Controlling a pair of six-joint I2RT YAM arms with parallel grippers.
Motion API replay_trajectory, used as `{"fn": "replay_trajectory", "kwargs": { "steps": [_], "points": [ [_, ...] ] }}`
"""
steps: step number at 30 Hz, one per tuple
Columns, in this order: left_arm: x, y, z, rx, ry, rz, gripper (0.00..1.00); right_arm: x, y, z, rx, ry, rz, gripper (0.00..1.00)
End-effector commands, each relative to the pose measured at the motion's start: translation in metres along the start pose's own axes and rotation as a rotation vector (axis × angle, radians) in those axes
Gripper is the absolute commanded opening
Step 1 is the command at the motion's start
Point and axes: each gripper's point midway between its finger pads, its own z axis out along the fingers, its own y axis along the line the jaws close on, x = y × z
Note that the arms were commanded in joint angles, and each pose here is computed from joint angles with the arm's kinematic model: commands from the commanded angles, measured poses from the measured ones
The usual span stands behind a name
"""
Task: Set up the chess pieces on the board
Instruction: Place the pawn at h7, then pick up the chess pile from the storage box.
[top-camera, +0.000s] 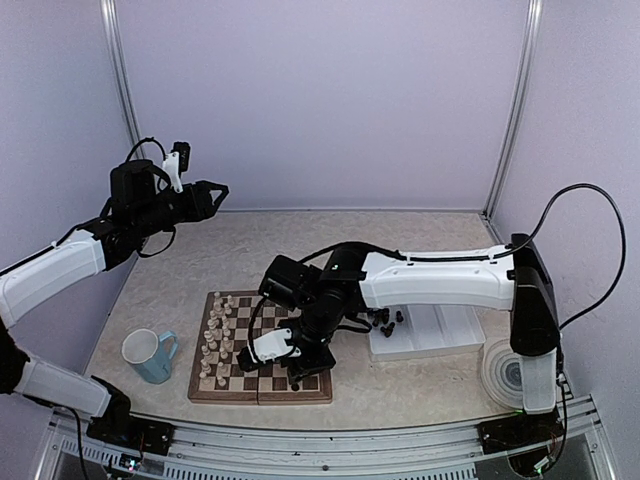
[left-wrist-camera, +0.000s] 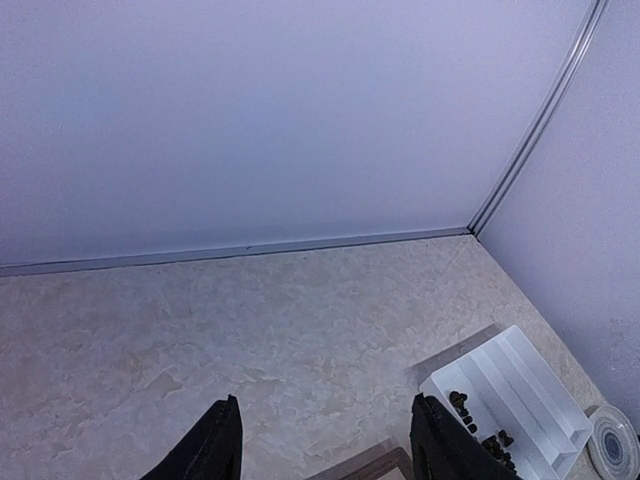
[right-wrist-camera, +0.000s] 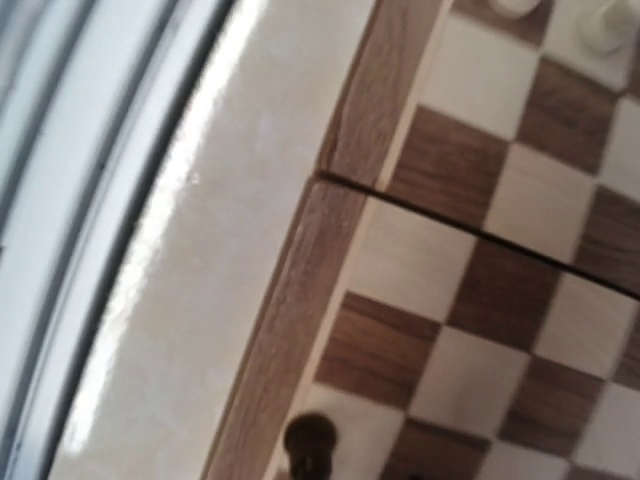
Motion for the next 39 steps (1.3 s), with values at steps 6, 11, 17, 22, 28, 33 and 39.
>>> {"fn": "replay_trajectory", "kwargs": {
  "steps": [6,11,17,22,28,33,39],
  "points": [
    [0.009,-0.019,0.01,0.086,0.037,0.037,0.57,0.094,-0.062,-0.089,0.229,-0.061,0.21,0.36],
    [0.024,-0.03,0.021,0.127,0.088,0.038,0.57,0.187,-0.088,-0.117,0.345,-0.076,0.442,0.3],
    [0.035,-0.031,0.029,0.144,0.124,0.024,0.57,0.244,-0.105,-0.114,0.385,-0.067,0.592,0.25],
    [0.036,-0.029,0.03,0.135,0.128,0.034,0.57,0.258,-0.124,-0.095,0.387,-0.035,0.616,0.27],
    [0.033,-0.029,0.027,0.131,0.121,0.043,0.57,0.263,-0.149,-0.082,0.392,-0.02,0.614,0.31],
    [0.032,-0.03,0.027,0.137,0.122,0.044,0.57,0.262,-0.155,-0.073,0.368,-0.024,0.595,0.39],
    [0.031,-0.03,0.026,0.139,0.12,0.044,0.57,0.261,-0.156,-0.06,0.313,-0.033,0.589,0.4]
  ]
}}
